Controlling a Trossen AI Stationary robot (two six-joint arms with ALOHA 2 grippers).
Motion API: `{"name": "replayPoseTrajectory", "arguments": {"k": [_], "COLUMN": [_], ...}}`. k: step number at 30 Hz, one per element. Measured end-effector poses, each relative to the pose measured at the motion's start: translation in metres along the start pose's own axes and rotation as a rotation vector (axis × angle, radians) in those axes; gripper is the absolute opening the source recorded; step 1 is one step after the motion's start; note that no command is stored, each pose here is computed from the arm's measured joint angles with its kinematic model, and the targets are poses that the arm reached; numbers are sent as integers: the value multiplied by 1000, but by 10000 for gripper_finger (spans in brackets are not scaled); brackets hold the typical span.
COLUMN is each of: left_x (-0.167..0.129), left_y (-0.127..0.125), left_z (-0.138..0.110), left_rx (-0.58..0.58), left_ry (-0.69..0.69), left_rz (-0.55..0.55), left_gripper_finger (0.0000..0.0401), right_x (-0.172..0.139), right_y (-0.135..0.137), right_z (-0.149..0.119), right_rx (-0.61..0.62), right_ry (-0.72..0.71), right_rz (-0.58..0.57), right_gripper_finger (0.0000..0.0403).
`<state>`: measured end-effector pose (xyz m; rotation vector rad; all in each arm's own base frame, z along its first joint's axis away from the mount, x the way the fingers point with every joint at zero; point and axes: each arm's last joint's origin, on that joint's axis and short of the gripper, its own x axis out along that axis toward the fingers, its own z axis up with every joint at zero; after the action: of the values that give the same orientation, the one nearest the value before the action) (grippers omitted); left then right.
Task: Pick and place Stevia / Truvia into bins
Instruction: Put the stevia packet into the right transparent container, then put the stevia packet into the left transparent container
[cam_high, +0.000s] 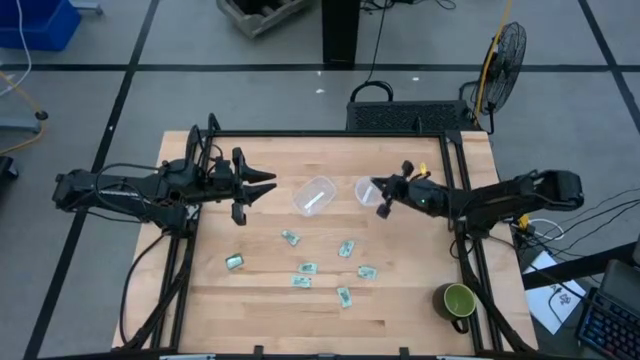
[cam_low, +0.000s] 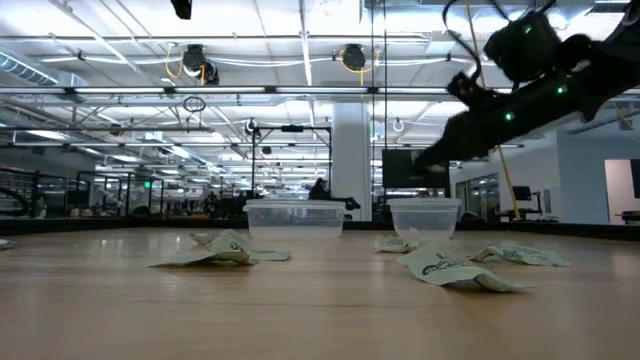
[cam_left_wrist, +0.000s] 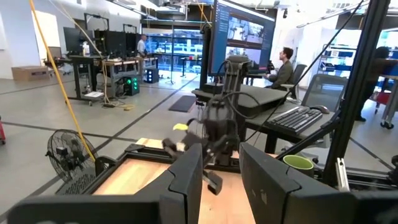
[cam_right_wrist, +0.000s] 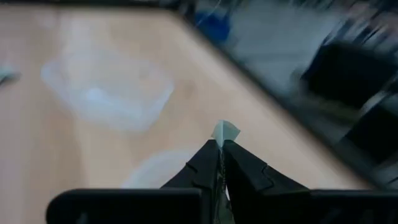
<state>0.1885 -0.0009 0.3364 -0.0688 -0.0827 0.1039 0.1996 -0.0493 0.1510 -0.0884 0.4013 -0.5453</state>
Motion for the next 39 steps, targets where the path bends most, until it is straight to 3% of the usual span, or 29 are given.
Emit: {"name": "replayPoseTrajectory", "arguments": {"k": [5,11,20,31,39], "left_x": [0,0,0,0,0], "left_y": [0,0,0,0,0], "left_z": [0,0,0,0,-7], "left_rx": [-3,-4,-7,-6,4], "left_ry": [0,0,0,0,70], "left_rz": [0,0,0,0,-20], "left_gripper_finger": [111,111,111,111,111], "right_x": [5,6,6,6,-1], "right_y": [-8,-9,-9,-9,-7], "right_z": [-8,-6,-15,-11,15], "right_rx": [34,35,19,-8,21], "right_ry": [67,43,132,94,-149], "right_rz": [85,97,103,103,114], "right_gripper_finger": [22,22,28,150,189]}}
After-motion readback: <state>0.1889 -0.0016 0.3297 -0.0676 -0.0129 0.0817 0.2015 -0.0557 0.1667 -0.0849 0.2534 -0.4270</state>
